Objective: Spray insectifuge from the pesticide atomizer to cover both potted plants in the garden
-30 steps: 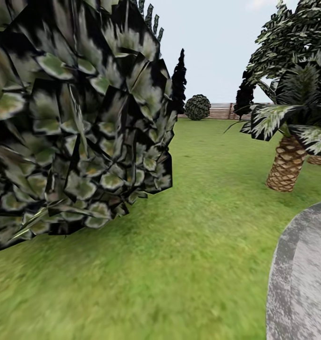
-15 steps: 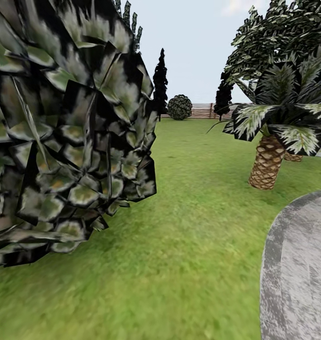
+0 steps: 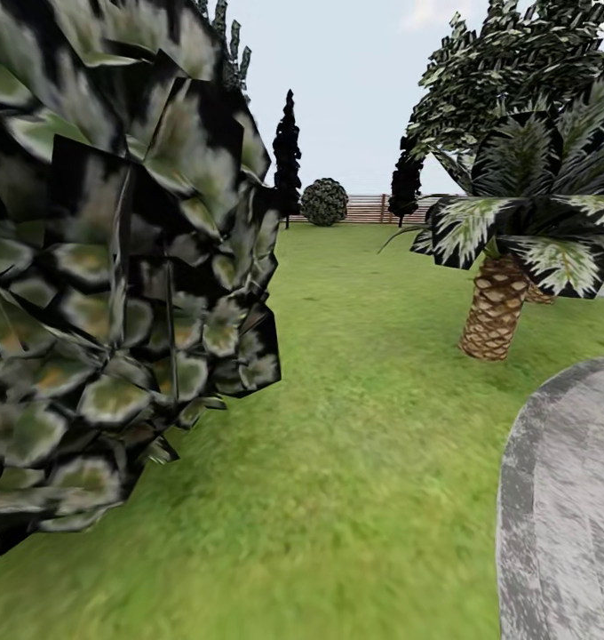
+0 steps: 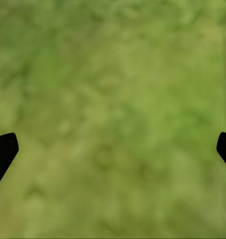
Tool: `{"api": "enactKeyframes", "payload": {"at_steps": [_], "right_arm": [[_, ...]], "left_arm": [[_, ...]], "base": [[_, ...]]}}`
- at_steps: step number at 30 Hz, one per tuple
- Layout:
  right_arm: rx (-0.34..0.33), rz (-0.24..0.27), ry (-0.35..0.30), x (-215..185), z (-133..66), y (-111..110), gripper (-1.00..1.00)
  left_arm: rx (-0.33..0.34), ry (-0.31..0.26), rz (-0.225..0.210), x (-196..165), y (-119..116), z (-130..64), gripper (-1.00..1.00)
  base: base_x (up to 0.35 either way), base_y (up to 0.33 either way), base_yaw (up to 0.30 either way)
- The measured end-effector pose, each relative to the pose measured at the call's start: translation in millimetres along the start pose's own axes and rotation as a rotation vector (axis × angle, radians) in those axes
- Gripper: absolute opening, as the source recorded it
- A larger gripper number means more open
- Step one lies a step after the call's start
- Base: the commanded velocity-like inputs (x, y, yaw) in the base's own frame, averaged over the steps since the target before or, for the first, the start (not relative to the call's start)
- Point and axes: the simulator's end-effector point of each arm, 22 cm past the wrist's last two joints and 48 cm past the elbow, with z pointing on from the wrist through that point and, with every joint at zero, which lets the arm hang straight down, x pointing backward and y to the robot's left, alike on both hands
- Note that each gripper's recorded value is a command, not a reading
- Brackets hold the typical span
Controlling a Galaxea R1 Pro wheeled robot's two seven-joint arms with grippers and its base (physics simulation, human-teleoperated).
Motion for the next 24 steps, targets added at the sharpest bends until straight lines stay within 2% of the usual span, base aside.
{"api": "enactKeyframes", "payload": {"at_steps": [24], "right_arm": [[0.000, 0.000, 0.000, 0.2, -0.1, 0.0, 1.00]], "left_arm": [[0.000, 0.000, 0.000, 0.0, 0.0, 0.0, 1.00]], "base": [[0.338, 0.000, -0.267]]}}
